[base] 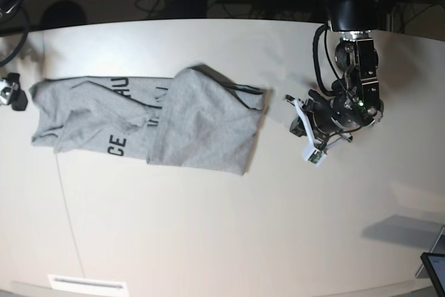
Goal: Fold the T-shirt properly
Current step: 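Open both grippers and lift them off the grey shirt, then grasp the shirt's folded end with the right gripper and the other end with the left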
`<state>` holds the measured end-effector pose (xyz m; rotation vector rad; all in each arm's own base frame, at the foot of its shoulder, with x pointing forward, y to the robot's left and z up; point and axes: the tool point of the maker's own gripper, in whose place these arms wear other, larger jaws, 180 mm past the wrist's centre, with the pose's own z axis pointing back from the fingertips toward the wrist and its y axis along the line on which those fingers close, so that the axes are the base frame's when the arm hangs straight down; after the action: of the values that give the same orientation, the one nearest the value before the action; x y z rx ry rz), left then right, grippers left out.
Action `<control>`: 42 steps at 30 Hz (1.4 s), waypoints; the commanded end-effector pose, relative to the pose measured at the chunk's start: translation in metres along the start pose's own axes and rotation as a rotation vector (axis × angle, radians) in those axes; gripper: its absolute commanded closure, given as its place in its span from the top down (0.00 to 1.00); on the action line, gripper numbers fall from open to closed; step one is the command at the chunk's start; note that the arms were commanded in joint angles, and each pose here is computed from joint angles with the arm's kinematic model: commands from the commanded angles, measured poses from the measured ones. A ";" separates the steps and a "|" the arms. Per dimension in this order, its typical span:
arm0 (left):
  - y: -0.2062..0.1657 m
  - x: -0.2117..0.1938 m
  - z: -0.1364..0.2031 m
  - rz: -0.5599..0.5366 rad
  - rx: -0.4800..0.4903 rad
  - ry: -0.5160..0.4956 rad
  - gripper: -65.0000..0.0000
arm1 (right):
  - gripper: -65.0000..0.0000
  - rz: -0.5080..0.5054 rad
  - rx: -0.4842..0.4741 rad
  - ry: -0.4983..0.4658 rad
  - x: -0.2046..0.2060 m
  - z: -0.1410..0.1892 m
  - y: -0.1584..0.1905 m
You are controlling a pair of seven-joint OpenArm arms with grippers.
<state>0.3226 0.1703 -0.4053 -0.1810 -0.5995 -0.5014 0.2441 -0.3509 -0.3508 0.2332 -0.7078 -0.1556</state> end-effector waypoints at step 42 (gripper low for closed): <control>-0.002 0.006 -0.001 -0.017 -0.002 -0.028 0.00 | 0.77 -0.224 0.310 0.180 -0.046 -0.081 0.050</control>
<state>0.3231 0.1616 -0.4061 -0.2073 -0.6302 -0.5014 0.2867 -0.2801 -0.4075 0.6676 -0.6589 -0.2649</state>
